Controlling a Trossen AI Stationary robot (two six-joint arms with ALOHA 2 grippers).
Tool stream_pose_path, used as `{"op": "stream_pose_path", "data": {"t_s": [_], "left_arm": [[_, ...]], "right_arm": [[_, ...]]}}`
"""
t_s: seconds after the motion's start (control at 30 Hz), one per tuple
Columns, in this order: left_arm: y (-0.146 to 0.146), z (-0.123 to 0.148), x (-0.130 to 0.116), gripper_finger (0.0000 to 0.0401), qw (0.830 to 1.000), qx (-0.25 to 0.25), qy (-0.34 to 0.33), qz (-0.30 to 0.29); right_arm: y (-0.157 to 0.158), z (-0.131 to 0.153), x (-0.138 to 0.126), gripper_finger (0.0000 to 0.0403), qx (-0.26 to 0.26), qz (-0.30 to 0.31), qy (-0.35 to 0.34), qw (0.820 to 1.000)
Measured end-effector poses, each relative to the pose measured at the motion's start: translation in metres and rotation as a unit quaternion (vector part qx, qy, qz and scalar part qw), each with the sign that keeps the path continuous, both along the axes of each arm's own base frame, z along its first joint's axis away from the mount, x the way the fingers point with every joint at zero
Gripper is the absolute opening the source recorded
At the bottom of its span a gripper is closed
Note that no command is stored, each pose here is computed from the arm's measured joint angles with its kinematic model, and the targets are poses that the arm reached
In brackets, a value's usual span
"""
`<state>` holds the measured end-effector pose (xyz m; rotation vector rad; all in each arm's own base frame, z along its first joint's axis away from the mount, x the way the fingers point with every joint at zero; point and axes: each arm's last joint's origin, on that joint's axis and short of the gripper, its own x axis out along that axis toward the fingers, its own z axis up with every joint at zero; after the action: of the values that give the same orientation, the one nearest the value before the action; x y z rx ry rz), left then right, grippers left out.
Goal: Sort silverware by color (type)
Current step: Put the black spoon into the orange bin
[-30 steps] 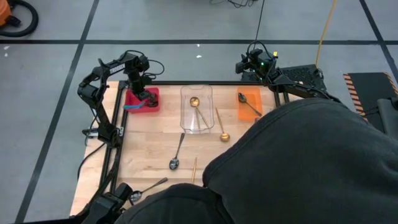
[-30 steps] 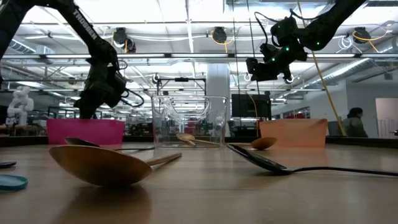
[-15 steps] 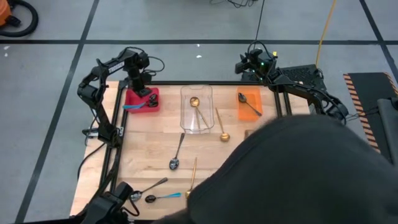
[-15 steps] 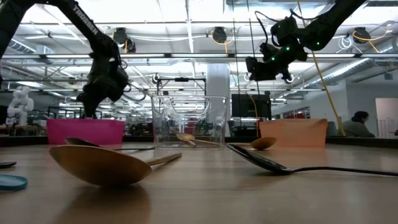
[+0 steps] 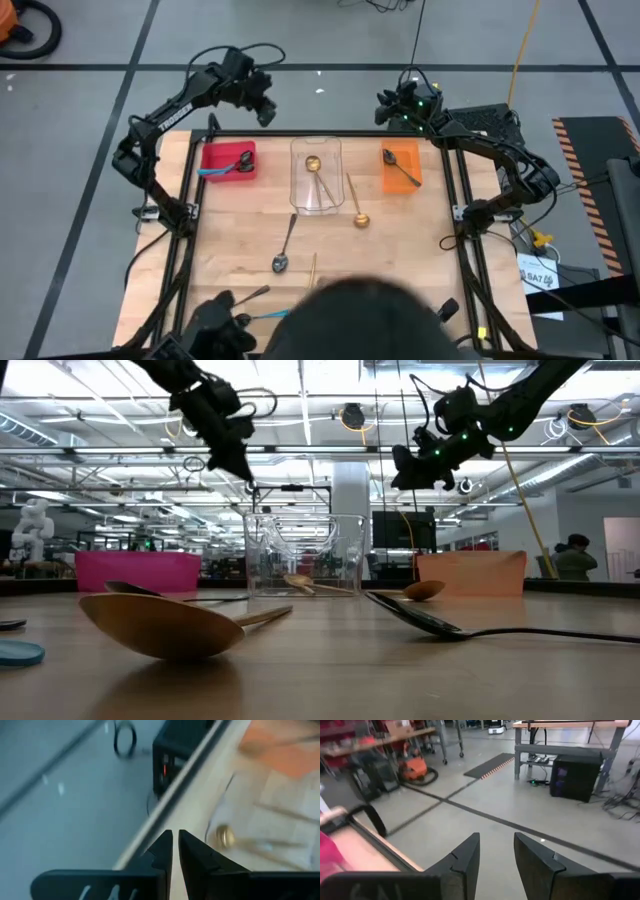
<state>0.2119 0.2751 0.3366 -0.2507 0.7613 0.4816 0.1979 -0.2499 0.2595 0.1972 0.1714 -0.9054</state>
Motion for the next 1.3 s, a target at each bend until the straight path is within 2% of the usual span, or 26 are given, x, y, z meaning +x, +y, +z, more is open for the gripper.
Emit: {"op": "stream_pose_path", "data": {"t_s": [0.1, 0.23, 0.37, 0.43, 0.67, 0.9, 1.0, 1.17, 1.3], "left_arm": [[-0.005, 0.003, 0.011, 0.0037, 0.998, 0.046, 0.001, -0.048], [-0.013, 0.003, 0.02, 0.0037, 0.992, 0.076, 0.018, -0.097], [-0.02, 0.002, 0.026, 0.0037, 0.991, 0.056, 0.003, -0.118], [-0.028, 0.002, 0.033, 0.0037, 0.988, 0.037, -0.021, -0.152], [-0.073, -0.006, 0.069, 0.0037, 0.973, -0.019, -0.032, -0.226], [-0.121, -0.006, 0.098, 0.0037, 0.952, -0.022, -0.035, -0.302], [-0.131, -0.007, 0.104, 0.0037, 0.947, -0.022, -0.036, -0.317], [-0.145, -0.028, 0.105, 0.0037, 0.95, -0.046, -0.052, -0.303], [-0.166, -0.027, 0.096, 0.0037, 0.944, -0.025, -0.104, -0.311]], "right_arm": [[0.001, -0.003, 0.0, 0.0114, -0.006, 0.011, 0.034, 0.999], [0.013, -0.005, 0.004, 0.0114, 0.025, 0.091, 0.047, 0.994], [0.038, -0.003, 0.011, 0.0114, 0.067, 0.189, 0.061, 0.978], [0.055, 0.001, 0.015, 0.0114, 0.084, 0.227, 0.066, 0.968], [0.121, 0.017, 0.015, 0.0114, 0.174, 0.294, 0.084, 0.936], [0.185, 0.017, 0.013, 0.0114, 0.269, 0.359, 0.131, 0.884], [0.212, 0.015, 0.017, 0.0114, 0.283, 0.395, 0.151, 0.861], [0.246, 0.014, 0.021, 0.0114, 0.275, 0.412, 0.173, 0.851], [0.268, 0.014, 0.021, 0.0114, 0.288, 0.414, 0.177, 0.845]]}}
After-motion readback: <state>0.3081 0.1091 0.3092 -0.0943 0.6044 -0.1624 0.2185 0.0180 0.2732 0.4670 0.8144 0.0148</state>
